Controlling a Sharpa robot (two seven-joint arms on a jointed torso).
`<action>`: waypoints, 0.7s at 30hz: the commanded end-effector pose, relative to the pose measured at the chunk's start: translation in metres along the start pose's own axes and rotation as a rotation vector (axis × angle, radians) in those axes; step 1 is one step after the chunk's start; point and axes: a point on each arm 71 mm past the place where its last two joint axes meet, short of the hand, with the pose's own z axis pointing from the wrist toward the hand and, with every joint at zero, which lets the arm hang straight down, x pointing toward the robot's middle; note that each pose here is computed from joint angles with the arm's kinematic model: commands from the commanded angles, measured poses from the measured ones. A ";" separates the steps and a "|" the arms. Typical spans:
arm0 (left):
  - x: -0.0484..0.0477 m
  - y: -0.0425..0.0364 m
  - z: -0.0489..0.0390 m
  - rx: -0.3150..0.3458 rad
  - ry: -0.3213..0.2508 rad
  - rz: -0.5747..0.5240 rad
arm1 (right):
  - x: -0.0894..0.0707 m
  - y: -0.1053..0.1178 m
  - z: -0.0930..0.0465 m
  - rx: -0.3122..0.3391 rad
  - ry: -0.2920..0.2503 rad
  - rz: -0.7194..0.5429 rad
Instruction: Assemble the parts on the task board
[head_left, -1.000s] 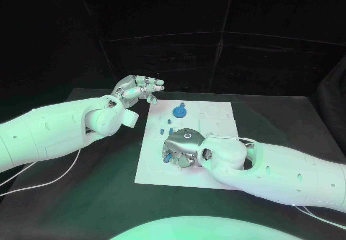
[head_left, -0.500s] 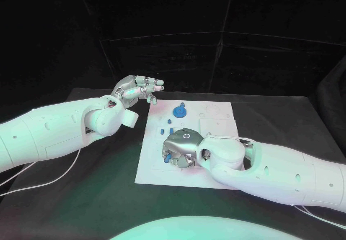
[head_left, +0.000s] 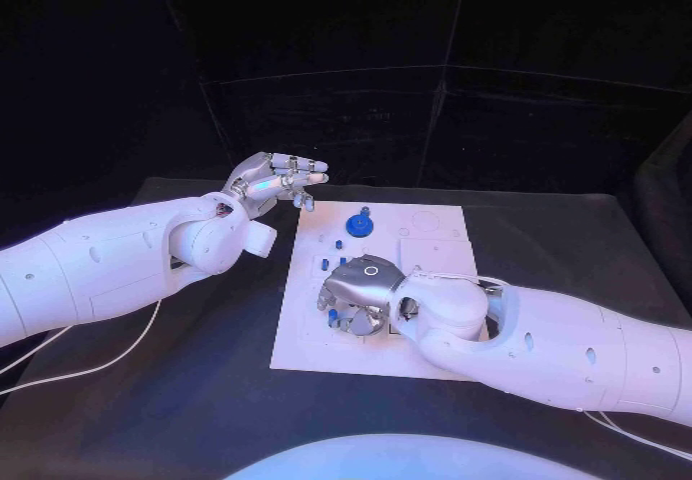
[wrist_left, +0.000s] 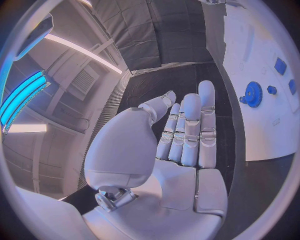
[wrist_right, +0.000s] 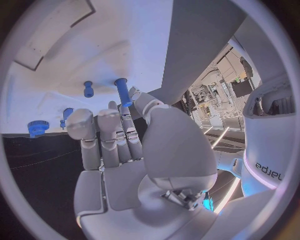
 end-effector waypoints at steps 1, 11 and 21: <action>0.0011 -0.0015 0.0004 0.004 0.011 -0.008 | -0.005 0.000 -0.002 -0.007 -0.058 0.020; -0.0012 -0.0014 -0.0005 0.002 0.007 -0.007 | -0.013 -0.017 -0.038 0.030 -0.139 0.105; -0.0038 -0.0018 -0.0030 0.002 0.002 -0.006 | -0.021 -0.086 -0.131 0.408 -0.178 0.396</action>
